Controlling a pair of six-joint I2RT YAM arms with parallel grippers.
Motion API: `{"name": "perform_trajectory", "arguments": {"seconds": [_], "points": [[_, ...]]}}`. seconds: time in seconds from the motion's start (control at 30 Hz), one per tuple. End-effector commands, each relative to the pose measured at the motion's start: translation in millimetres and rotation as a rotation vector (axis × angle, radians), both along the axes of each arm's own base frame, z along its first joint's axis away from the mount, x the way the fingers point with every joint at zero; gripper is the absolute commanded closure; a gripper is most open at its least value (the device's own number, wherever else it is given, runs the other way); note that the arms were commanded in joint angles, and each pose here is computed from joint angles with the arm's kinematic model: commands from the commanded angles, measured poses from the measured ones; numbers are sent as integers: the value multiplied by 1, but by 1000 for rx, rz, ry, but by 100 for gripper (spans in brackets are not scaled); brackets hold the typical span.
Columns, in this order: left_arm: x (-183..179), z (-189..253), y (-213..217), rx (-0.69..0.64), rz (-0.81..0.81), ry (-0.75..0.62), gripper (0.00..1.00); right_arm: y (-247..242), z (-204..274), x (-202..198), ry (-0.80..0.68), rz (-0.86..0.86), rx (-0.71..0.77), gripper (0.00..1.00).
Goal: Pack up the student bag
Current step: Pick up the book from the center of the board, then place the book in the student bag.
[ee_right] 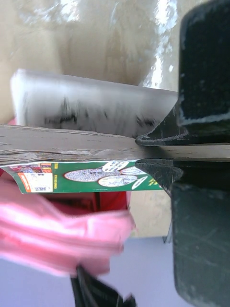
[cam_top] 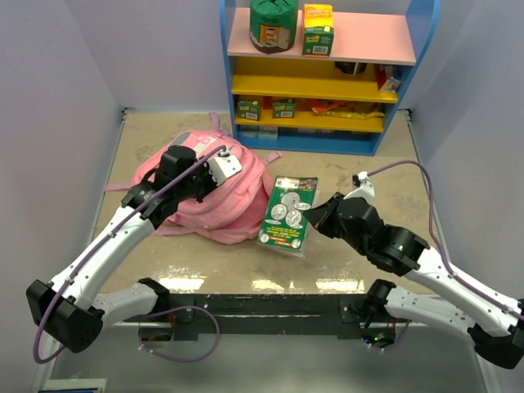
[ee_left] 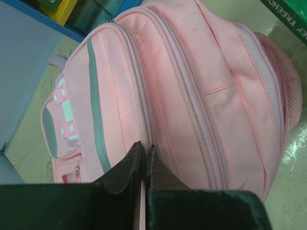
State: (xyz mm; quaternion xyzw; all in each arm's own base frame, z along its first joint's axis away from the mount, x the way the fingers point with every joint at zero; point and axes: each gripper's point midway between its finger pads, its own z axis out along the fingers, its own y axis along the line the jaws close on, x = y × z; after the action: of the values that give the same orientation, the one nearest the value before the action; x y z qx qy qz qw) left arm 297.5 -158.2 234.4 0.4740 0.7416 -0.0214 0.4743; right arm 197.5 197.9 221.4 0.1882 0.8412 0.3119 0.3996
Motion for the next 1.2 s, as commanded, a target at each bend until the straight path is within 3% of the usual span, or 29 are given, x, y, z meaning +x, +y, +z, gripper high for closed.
{"name": "perform_trajectory", "arguments": {"seconds": [0.0, 0.33, 0.83, 1.03, 1.17], "points": [[10, 76, -10, -125, -30, -172, 100, 10, 61, 20, -126, -23, 96, 100], [-7, 120, 0, -195, -117, -202, 100, 47, 22, 42, -52, 64, 137, 100], [-16, 120, -9, -231, -186, -133, 100, 127, 36, 53, -114, 319, 351, 100], [-20, 123, -12, -244, -208, -122, 100, 153, 28, 77, -130, 324, 384, 100], [-24, 121, -15, -251, -223, -100, 100, 159, 22, 107, -145, 227, 358, 100]]}}
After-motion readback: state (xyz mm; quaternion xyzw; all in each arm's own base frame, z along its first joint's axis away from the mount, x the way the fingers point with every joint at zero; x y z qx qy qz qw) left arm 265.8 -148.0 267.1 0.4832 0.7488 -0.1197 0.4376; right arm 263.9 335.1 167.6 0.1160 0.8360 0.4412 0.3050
